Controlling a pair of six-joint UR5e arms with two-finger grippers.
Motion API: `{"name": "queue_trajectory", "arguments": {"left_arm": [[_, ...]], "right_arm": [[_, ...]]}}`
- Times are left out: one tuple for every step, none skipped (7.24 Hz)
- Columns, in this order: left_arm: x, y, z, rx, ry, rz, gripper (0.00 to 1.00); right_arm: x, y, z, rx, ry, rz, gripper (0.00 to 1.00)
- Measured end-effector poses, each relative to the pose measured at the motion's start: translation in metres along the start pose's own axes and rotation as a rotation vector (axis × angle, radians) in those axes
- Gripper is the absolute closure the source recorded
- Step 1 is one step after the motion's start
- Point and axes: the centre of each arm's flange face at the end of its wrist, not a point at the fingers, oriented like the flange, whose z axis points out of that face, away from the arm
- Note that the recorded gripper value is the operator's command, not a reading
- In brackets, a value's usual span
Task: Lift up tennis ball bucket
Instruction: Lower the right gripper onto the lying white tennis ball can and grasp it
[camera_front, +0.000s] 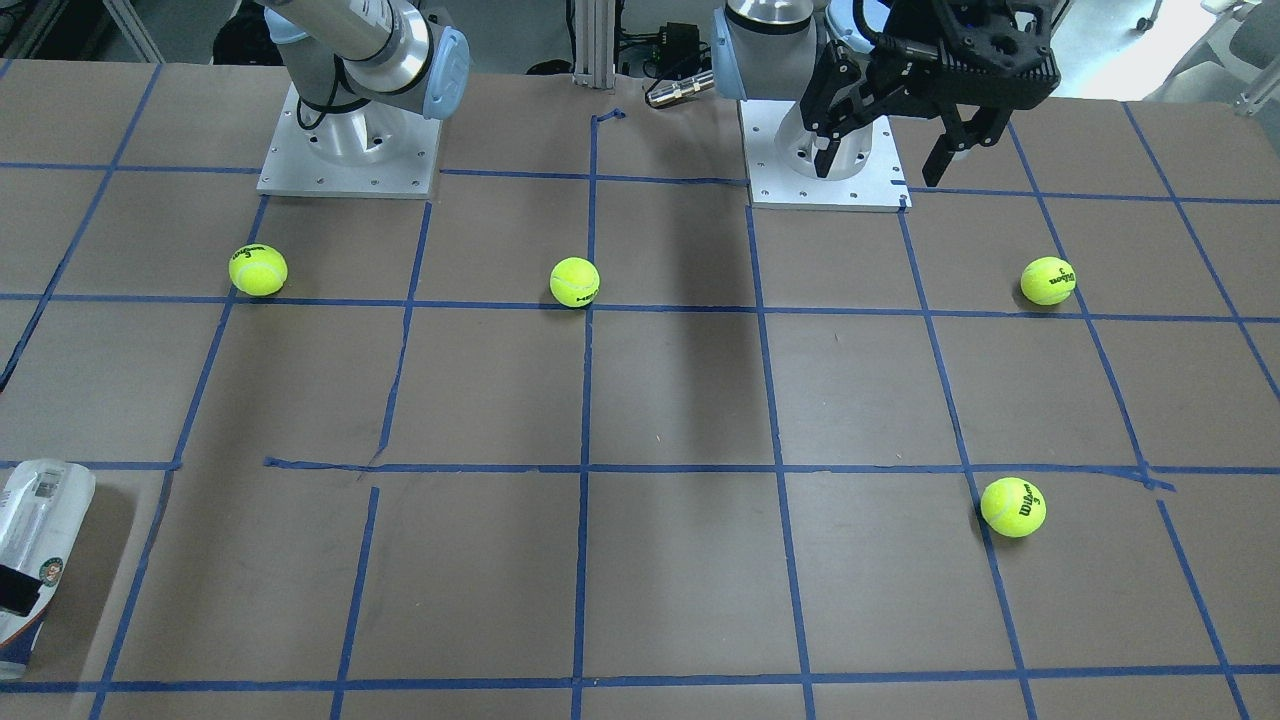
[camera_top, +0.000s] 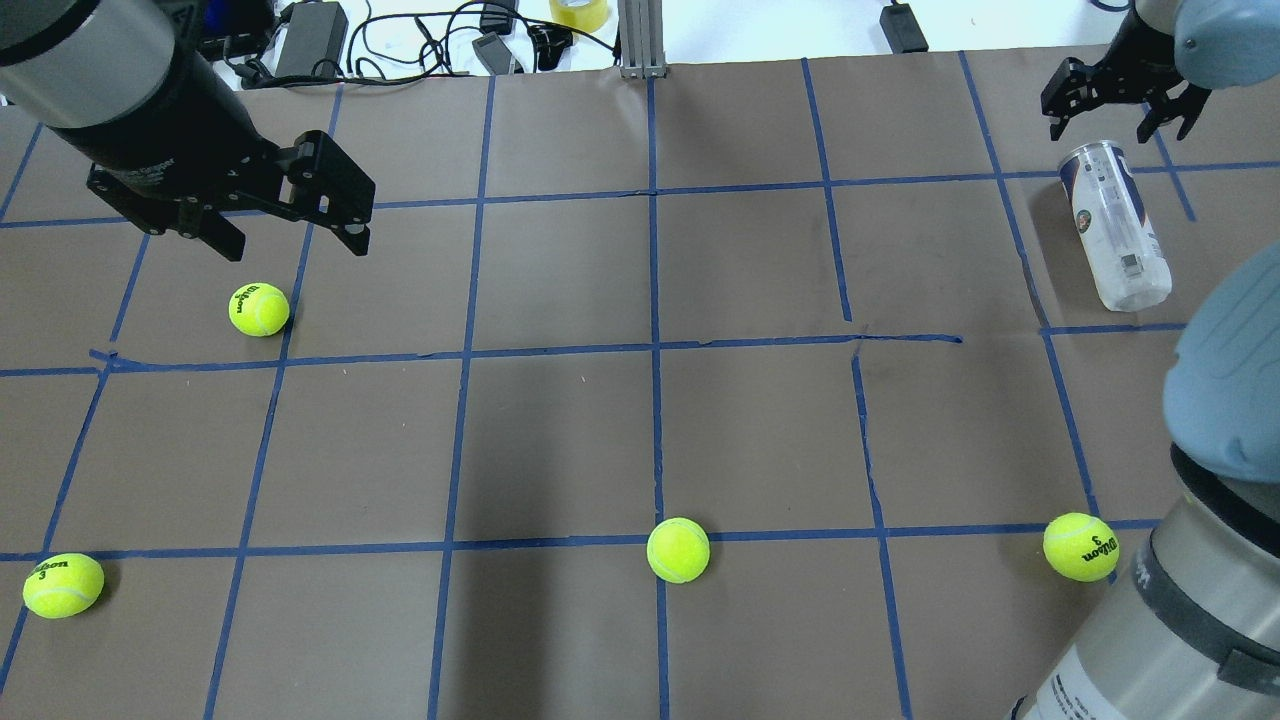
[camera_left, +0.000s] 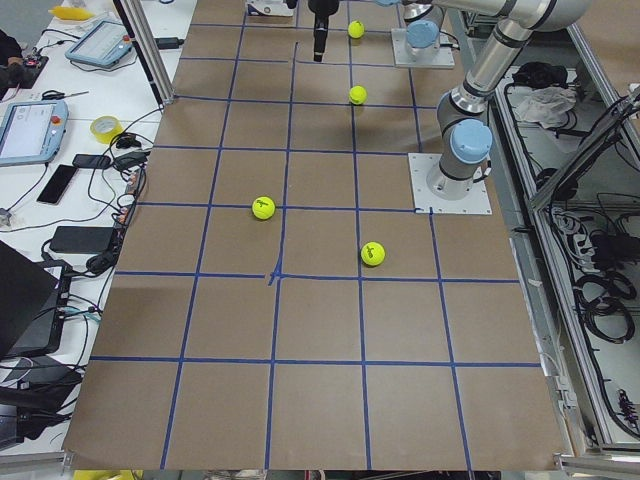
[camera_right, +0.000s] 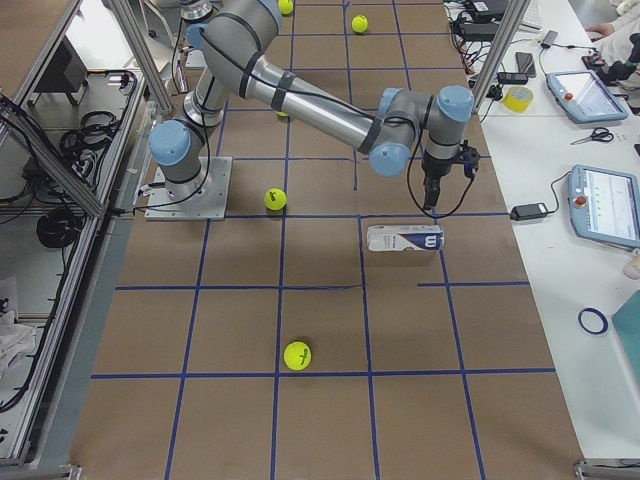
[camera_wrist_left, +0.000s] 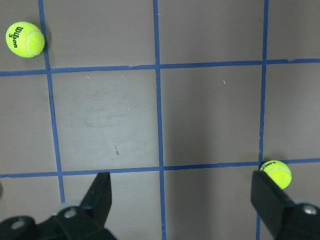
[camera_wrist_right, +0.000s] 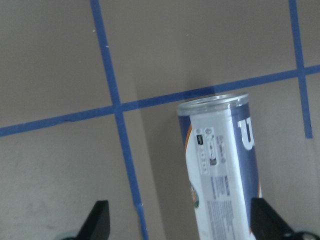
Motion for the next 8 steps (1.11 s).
{"name": "queue_trajectory", "arguments": {"left_arm": [[0.000,0.000,0.000,0.000,-0.001,0.000,0.00],[0.000,0.000,0.000,0.000,-0.001,0.000,0.00],[0.000,0.001,0.000,0.000,-0.001,0.000,0.00],[0.000,0.001,-0.001,0.000,-0.002,0.000,0.00],[0.000,0.001,-0.001,0.001,-0.002,0.000,0.00],[0.000,0.001,-0.001,0.001,-0.002,0.000,0.00],[0.000,0.000,0.000,0.001,0.000,0.000,0.00],[0.000,0.000,0.000,0.001,0.001,0.000,0.00]], "right_arm": [[0.012,-0.008,0.019,0.010,0.011,-0.008,0.00],[0.019,-0.014,0.034,0.005,0.022,-0.029,0.00],[0.027,-0.018,0.052,-0.008,0.025,-0.070,0.00],[0.035,-0.020,0.067,-0.019,0.022,-0.097,0.00],[0.039,-0.020,0.079,-0.033,0.016,-0.110,0.00],[0.040,-0.020,0.091,-0.045,0.012,-0.120,0.00],[0.040,-0.021,0.102,-0.044,0.010,-0.141,0.00],[0.040,-0.024,0.112,-0.029,0.012,-0.175,0.00]]}}
